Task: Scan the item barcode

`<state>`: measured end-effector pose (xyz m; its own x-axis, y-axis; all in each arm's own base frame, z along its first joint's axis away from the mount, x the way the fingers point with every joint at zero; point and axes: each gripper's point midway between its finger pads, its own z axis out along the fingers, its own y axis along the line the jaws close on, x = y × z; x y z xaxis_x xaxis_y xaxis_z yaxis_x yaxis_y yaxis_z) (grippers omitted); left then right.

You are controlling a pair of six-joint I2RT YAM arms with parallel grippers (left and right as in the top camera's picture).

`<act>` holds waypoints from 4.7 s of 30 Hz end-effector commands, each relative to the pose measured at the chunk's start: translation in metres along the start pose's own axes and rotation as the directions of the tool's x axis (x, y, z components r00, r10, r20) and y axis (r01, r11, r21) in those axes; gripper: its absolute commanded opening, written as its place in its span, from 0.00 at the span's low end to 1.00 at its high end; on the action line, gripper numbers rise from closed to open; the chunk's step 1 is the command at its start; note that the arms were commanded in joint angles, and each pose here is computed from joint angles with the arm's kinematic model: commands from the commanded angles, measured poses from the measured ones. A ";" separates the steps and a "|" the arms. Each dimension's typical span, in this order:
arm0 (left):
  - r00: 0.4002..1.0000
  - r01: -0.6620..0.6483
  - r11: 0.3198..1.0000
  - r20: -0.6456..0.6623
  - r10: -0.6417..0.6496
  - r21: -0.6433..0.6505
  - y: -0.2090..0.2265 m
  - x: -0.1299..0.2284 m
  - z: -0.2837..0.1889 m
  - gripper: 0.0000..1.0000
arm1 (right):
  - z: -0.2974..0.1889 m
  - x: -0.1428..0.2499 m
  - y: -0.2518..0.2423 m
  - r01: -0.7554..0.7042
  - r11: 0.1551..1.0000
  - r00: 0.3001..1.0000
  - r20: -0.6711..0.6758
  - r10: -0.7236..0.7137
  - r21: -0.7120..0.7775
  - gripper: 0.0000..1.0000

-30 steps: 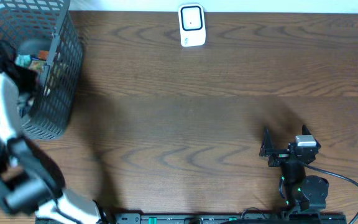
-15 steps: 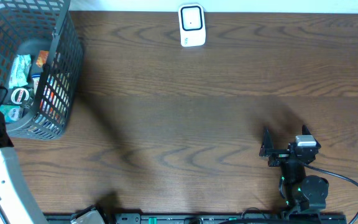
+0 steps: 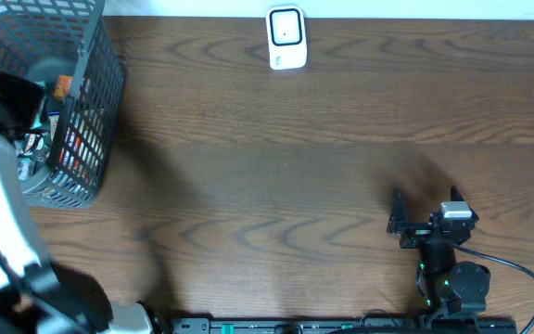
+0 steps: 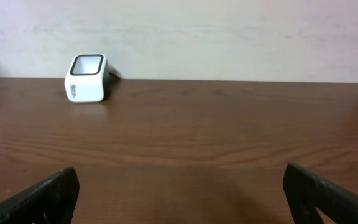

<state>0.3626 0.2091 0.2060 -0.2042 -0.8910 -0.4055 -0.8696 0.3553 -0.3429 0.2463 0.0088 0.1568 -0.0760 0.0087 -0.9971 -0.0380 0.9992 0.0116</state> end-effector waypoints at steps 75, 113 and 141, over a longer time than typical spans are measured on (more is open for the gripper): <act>0.985 -0.142 0.573 0.171 0.003 0.807 -0.139 0.035 -0.275 0.07 | 0.000 0.001 0.000 0.008 1.000 1.000 -0.002 -0.008 0.002 0.99; 0.133 -0.623 0.255 -0.221 0.966 0.740 -0.140 0.530 -0.052 0.31 | 0.000 0.001 0.000 0.008 1.000 1.000 -0.002 -0.008 0.002 0.99; 0.286 -0.617 0.383 -0.257 0.923 0.688 -0.141 0.434 -0.068 0.94 | 0.000 0.001 0.000 0.008 1.000 1.000 -0.002 -0.008 0.002 0.99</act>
<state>0.3779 -0.2412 0.1649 -0.9586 -0.0319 -0.2831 0.1144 0.8670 -0.4850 0.2463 0.0088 0.1568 -0.0764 0.0087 -0.9970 -0.0380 0.9992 0.0116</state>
